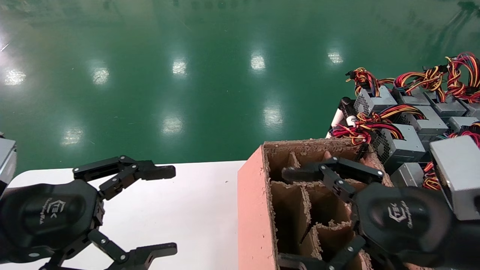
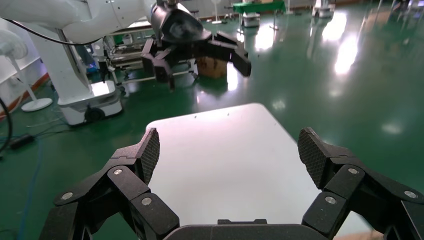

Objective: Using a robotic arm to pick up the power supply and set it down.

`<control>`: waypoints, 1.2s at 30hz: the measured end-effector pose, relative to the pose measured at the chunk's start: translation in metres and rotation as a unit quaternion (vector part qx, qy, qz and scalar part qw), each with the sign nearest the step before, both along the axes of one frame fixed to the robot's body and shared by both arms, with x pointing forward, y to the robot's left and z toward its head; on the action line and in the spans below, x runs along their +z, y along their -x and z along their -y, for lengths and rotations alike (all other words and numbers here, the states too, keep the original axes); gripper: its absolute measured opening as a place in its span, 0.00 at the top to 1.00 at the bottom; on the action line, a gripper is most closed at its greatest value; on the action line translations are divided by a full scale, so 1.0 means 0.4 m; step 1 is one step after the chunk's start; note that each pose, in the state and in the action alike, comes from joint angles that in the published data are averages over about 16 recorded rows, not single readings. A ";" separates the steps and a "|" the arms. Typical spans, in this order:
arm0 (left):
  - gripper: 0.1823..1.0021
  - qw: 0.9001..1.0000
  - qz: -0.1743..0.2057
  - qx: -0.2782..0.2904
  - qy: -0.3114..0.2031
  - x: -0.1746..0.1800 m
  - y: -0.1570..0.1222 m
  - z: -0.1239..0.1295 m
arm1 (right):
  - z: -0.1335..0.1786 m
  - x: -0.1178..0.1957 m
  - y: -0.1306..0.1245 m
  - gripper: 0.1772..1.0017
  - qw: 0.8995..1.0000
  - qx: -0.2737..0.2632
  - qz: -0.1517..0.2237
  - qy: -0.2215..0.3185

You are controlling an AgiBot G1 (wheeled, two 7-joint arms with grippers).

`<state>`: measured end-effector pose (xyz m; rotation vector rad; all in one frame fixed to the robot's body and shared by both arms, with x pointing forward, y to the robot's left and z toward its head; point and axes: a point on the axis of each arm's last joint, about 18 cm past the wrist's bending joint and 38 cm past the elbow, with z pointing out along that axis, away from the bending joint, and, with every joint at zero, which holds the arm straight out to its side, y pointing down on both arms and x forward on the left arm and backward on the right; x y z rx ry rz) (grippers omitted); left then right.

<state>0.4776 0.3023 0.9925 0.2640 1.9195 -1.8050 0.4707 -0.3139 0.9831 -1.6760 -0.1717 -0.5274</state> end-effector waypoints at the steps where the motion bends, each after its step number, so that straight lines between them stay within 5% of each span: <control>1: 0.07 1.000 0.000 0.000 0.000 0.000 0.000 0.000 | 0.004 -0.005 0.002 0.00 1.000 -0.003 -0.006 0.006; 22: 0.56 1.000 0.000 0.000 0.000 0.000 0.000 0.000 | 0.059 -0.179 0.025 0.00 0.985 -0.050 -0.134 0.098; 36: 0.88 1.000 0.000 0.000 0.000 0.000 0.000 0.000 | 0.082 -0.239 0.012 0.05 0.979 -0.077 -0.141 0.124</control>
